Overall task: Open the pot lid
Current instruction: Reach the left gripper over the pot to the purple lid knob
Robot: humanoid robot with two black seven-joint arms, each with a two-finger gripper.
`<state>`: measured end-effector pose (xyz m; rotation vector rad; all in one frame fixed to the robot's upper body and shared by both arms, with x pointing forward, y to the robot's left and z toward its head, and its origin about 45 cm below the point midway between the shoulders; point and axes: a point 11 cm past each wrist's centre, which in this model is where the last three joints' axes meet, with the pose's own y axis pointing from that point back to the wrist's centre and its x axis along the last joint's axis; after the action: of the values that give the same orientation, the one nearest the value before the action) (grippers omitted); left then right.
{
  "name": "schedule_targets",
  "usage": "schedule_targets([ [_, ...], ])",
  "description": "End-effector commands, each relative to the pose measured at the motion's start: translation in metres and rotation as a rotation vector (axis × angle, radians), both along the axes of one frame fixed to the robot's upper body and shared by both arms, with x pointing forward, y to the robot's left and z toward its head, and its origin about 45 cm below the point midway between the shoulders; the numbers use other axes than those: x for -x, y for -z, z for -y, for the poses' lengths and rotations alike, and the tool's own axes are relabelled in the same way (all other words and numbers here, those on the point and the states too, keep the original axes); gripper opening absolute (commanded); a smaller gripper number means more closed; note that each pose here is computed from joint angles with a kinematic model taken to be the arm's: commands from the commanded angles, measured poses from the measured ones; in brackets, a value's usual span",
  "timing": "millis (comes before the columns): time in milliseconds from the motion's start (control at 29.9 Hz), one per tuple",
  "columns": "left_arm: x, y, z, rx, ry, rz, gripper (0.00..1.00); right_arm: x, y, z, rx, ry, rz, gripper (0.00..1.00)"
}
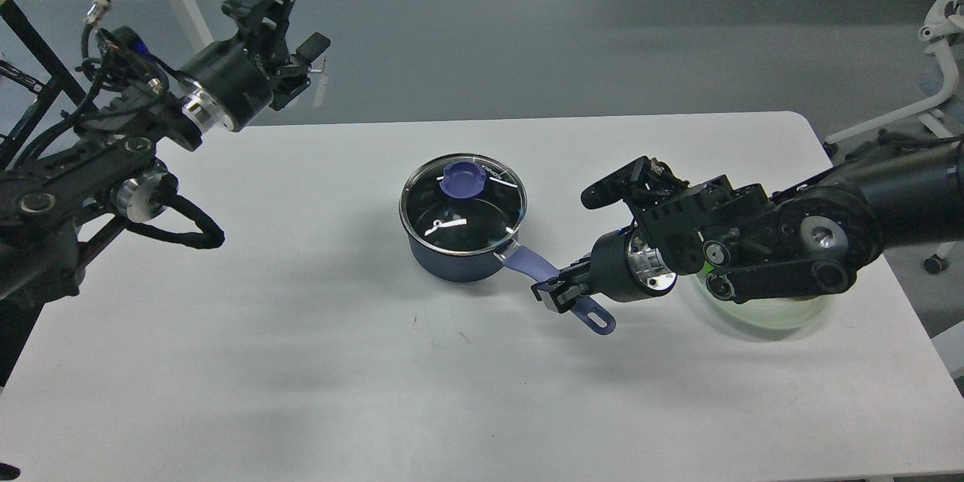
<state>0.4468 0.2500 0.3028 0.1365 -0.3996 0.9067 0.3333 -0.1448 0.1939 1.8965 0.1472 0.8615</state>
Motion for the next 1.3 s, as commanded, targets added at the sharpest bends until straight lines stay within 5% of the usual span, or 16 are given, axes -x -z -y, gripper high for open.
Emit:
schedule_targets([
  [0, 0.005, -0.002, 0.028, -0.239, 0.108, 0.144, 0.99, 0.0, 0.0, 0.0, 0.0, 0.0, 0.001, 0.21],
  [435, 0.037, 0.076, 0.063, -0.922, 0.409, 0.471, 0.99, -0.001, -0.002, 0.001, 0.002, 0.0, 0.003, 0.2],
  [1270, 0.038, 0.115, 0.098, -1.04, 0.516, 0.561, 0.99, 0.0, -0.002, 0.001, 0.008, -0.003, -0.009, 0.2],
])
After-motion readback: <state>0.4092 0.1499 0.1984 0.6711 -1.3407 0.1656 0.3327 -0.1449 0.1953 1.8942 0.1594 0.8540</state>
